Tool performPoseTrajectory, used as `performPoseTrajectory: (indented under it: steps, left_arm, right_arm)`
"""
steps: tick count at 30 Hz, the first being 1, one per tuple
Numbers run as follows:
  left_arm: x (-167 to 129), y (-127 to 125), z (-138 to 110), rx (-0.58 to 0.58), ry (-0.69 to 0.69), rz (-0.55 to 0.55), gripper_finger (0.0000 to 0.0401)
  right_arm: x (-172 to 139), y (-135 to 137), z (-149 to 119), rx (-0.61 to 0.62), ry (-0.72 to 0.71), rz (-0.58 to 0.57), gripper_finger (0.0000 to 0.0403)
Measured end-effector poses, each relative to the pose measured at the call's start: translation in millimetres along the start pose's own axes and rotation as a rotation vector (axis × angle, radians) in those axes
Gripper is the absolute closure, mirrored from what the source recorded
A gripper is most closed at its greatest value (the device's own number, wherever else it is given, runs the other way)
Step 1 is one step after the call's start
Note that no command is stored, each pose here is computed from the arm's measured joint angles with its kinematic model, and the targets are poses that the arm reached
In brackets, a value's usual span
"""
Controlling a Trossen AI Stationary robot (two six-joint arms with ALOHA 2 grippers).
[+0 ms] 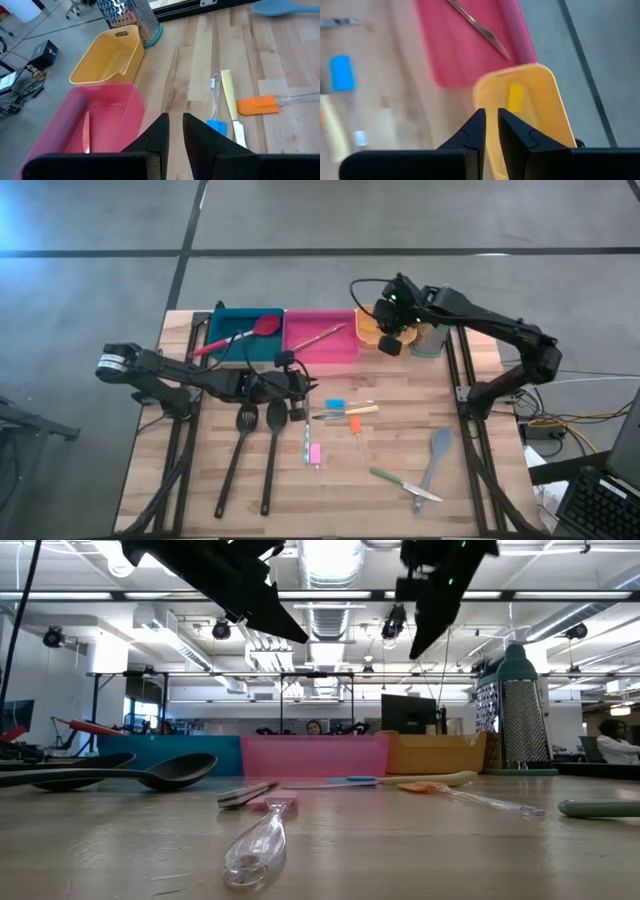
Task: Pick & Place Kitchen Items
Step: Put the left black serving spoon into the blue bin
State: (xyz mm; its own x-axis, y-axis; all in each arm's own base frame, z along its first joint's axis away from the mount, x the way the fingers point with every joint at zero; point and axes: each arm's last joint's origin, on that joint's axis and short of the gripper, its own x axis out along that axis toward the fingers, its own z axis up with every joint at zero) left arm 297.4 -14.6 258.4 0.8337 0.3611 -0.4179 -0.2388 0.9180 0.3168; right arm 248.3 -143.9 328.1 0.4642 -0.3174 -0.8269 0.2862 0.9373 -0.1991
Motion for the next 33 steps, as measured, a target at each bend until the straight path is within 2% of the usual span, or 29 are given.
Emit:
performPoseTrajectory:
  steps: [12, 23, 28, 33]
  left_arm:
    - [0.0, 0.0, 0.0, -0.033, 0.0, 0.0, 0.0342]
    - [-0.1, -0.5, -2.5, -0.084, 0.023, -0.01, 0.0339]
    - [-2.8, -1.8, -8.0, -0.128, 0.126, -0.019, 0.0343]
    - [-12.6, -2.9, -15.9, -0.2, 0.326, -0.023, 0.0345]
  right_arm:
    - [-77.7, 53.5, -6.0, 0.012, -0.234, 0.1, 0.0359]
    - [-108.8, 94.0, -16.4, -0.002, -0.294, 0.243, 0.036]
    - [-110.6, 117.3, -17.6, -0.034, -0.279, 0.315, 0.0363]
    - [-105.6, 141.4, -20.0, -0.078, -0.237, 0.363, 0.0374]
